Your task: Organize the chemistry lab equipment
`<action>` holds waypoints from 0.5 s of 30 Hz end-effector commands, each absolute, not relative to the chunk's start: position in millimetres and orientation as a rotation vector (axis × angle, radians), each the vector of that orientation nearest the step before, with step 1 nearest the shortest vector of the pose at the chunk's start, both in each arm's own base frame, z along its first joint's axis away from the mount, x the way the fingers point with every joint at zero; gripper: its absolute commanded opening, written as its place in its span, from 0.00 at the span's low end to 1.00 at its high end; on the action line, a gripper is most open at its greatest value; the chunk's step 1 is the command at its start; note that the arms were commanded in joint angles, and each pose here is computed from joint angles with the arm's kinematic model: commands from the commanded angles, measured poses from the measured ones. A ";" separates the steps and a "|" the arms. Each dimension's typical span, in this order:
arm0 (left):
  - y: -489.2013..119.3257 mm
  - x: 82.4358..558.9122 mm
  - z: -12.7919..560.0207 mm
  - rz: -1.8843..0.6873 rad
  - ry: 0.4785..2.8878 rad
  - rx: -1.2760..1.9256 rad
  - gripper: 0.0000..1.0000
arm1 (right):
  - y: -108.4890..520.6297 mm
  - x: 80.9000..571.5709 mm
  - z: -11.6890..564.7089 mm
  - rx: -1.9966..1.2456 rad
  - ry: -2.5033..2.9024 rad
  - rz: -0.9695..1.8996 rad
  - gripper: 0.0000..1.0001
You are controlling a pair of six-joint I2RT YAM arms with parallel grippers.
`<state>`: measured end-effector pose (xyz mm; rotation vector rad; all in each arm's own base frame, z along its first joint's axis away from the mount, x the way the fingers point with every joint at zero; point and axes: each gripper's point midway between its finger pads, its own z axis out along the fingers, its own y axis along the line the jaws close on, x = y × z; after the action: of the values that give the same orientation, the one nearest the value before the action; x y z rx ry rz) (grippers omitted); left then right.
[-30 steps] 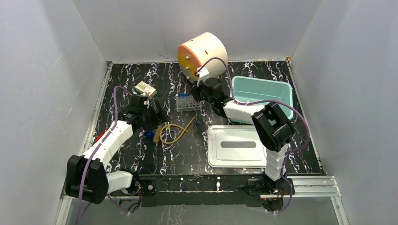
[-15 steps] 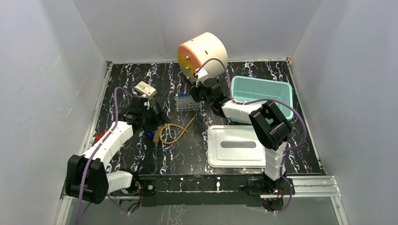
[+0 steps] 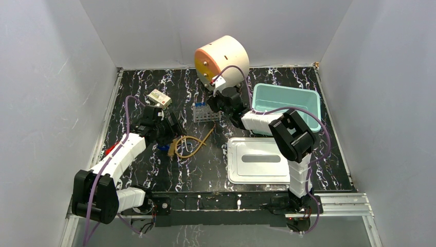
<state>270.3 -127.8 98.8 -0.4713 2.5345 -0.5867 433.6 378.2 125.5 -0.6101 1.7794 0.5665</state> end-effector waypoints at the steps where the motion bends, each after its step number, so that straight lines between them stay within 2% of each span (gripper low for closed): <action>1: -124.8 265.6 95.9 -0.568 2.544 -0.457 0.79 | 390.0 446.6 159.6 -0.601 1.657 0.573 0.21; 15: -123.6 264.5 92.9 -0.561 2.547 -0.458 0.79 | 393.4 438.7 150.2 -0.673 1.639 0.594 0.25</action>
<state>268.1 -126.4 94.9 -0.4666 2.5432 -0.5749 433.7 382.7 123.5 -0.6665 1.7444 0.5652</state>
